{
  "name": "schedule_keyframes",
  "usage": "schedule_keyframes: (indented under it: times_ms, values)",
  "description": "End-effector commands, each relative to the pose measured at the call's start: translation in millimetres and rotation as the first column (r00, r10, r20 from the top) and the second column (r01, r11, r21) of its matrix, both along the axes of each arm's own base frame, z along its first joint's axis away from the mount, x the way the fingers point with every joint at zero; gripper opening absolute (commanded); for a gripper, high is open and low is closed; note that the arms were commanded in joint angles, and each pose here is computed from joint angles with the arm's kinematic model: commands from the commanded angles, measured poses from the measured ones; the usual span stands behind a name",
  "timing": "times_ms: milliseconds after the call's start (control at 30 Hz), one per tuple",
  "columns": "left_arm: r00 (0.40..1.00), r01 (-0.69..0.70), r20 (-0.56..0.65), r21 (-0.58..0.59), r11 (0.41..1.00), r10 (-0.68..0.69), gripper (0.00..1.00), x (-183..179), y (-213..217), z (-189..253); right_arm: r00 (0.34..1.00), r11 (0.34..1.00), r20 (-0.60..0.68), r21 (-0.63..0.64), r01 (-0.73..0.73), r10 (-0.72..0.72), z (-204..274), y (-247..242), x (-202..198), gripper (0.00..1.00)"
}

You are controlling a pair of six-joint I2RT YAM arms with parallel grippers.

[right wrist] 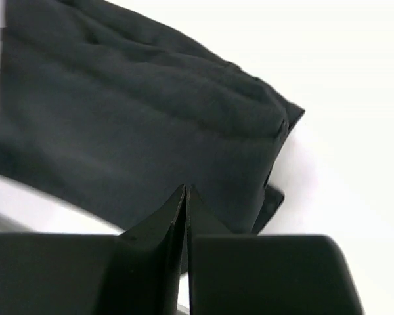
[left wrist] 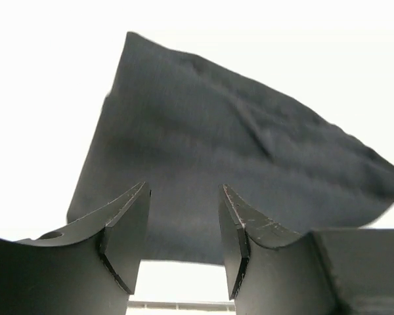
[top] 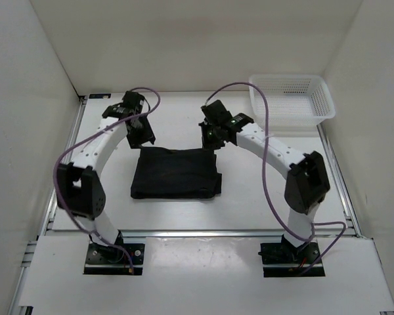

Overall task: Fold and stack the trousers
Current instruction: Fold the trousers

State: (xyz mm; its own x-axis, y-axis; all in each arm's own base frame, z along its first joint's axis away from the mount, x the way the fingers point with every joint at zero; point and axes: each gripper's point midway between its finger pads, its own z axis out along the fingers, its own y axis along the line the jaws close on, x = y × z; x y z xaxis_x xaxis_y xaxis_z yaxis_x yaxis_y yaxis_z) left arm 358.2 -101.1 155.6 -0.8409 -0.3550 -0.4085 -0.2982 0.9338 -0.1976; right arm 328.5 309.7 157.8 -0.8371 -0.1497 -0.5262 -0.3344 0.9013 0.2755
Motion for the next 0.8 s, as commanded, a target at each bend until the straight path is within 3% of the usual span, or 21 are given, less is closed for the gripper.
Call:
schedule_keyframes:
  times_ms: [0,167,267,333,400,433,467,600,767]
  values:
    - [0.990,0.038,-0.135,0.057,0.998,-0.030,0.57,8,1,-51,0.993,0.994,-0.114,-0.109,-0.020,0.007,-72,-11,3,0.06]
    - [0.970,0.038,-0.244,0.068,0.997,-0.020,0.58,11,-2,-102,0.978,0.994,-0.206,-0.103,0.020,-0.041,-126,-15,20,0.06]
    - [0.975,0.049,-0.218,0.056,0.997,-0.036,0.58,12,-4,-91,0.978,0.997,-0.205,-0.080,0.023,-0.039,-115,-15,15,0.06]
    - [0.988,0.043,-0.151,0.051,0.998,-0.035,0.59,17,-3,-62,0.989,0.999,-0.144,-0.044,0.031,-0.037,-78,-18,14,0.10]
    - [0.997,0.046,-0.070,0.047,0.998,-0.042,0.61,14,-1,-17,0.995,0.998,-0.095,-0.059,0.036,-0.042,-49,-29,11,0.27]
    - [0.999,0.034,-0.005,0.053,0.998,-0.034,0.63,20,2,11,0.998,0.998,-0.043,-0.038,0.048,-0.050,-18,-35,9,0.41]
    - [0.999,0.028,0.030,0.054,0.998,-0.029,0.70,19,4,30,0.999,0.998,-0.007,-0.040,0.050,-0.050,-1,-40,8,0.64]
    - [0.974,0.008,0.227,0.061,0.998,-0.021,0.86,0,18,117,0.976,0.992,0.182,-0.008,0.125,-0.121,77,-80,-10,0.98]
    - [0.945,-0.033,0.325,0.038,0.999,0.019,0.89,-33,35,156,0.917,0.953,0.298,-0.065,0.297,-0.266,111,-145,-29,1.00]
